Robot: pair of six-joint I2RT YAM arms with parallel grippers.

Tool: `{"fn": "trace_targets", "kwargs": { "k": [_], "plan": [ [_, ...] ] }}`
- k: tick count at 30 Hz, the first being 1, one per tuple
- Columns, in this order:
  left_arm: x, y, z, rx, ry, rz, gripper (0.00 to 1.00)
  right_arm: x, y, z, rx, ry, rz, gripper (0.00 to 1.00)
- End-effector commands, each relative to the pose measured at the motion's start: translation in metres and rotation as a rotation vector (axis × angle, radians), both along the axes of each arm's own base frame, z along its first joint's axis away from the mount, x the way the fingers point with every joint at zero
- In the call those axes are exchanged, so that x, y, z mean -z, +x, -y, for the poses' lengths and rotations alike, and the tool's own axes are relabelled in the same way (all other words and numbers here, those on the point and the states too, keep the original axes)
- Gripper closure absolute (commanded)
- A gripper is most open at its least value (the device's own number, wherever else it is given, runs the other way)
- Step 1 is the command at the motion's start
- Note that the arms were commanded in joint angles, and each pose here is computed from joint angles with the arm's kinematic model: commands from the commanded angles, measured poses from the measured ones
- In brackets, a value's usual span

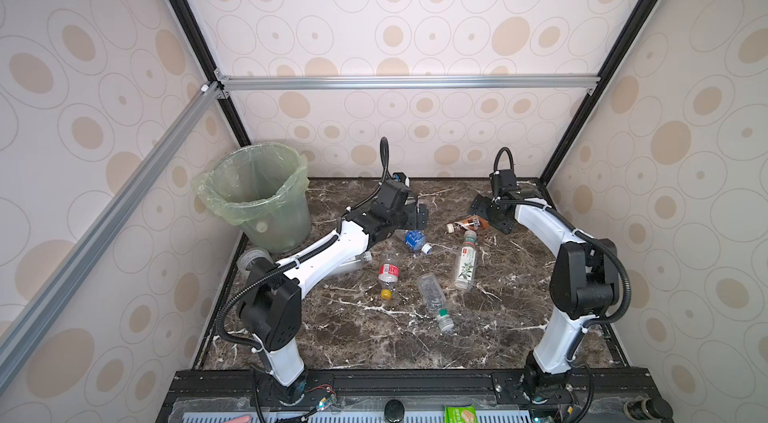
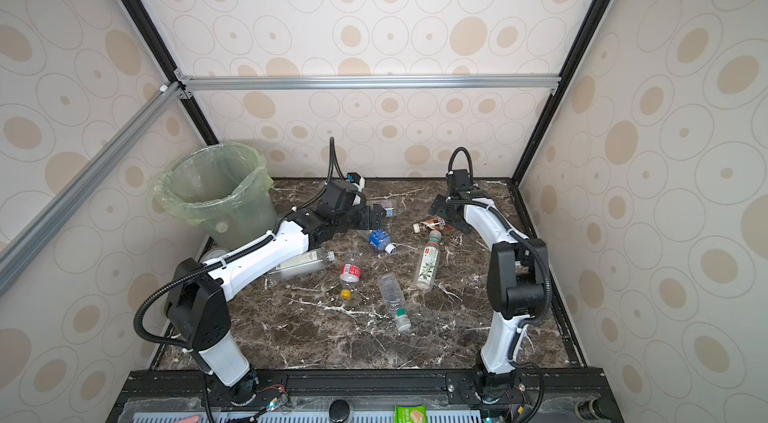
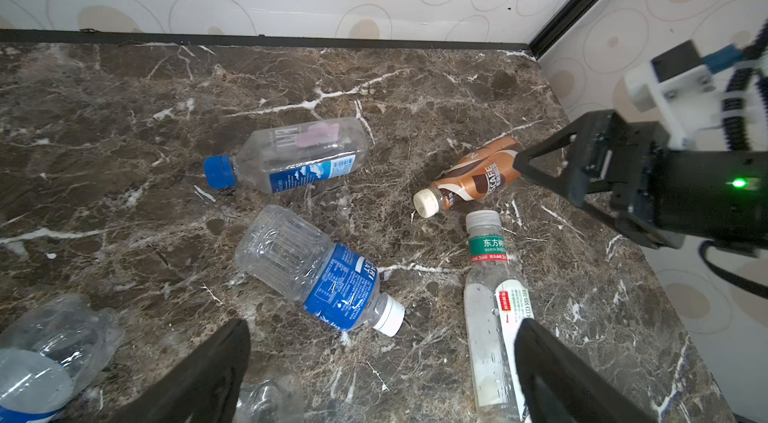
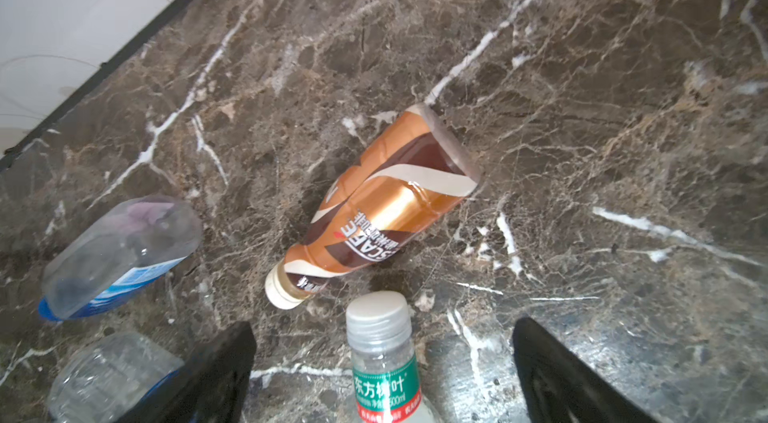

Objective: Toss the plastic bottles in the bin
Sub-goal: 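Close the right gripper around the brown Nescafe bottle's body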

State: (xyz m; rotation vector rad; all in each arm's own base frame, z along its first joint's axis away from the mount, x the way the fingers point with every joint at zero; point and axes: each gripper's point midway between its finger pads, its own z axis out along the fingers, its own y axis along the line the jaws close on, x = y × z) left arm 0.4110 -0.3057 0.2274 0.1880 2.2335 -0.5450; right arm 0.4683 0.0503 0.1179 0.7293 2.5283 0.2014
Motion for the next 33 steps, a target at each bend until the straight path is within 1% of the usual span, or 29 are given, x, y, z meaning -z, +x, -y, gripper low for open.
{"fn": "trace_targets", "kwargs": {
  "k": [1, 8, 14, 17, 21, 27, 33],
  "plan": [
    [-0.024, 0.004, 0.007, 0.019, -0.009, 0.050, 0.01, 0.006, 0.004, 0.008, 0.093, 0.020, -0.002, 0.00],
    [-0.016, 0.002, 0.014, 0.033, 0.016, 0.041, 0.01, 0.021, 0.015, 0.005, 0.107, 0.067, 0.015, 0.00],
    [-0.004, -0.002, 0.013, 0.028, 0.022, 0.021, 0.01, 0.038, 0.024, 0.005, 0.125, 0.086, -0.010, 0.00],
    [-0.006, -0.004, 0.011, 0.021, 0.017, 0.024, 0.01, 0.043, 0.031, 0.002, 0.135, 0.110, 0.004, 0.00],
    [-0.014, -0.008, 0.007, 0.011, -0.003, 0.057, 0.01, 0.047, 0.038, 0.000, 0.140, 0.130, 0.015, 0.00],
    [-0.019, -0.011, 0.002, 0.003, -0.002, 0.075, 0.01, 0.061, 0.041, 0.004, 0.164, 0.136, -0.001, 0.00],
    [-0.022, -0.013, -0.003, -0.005, 0.002, 0.092, 0.01, 0.072, 0.046, 0.005, 0.175, 0.167, -0.005, 0.01]
  ]
}}
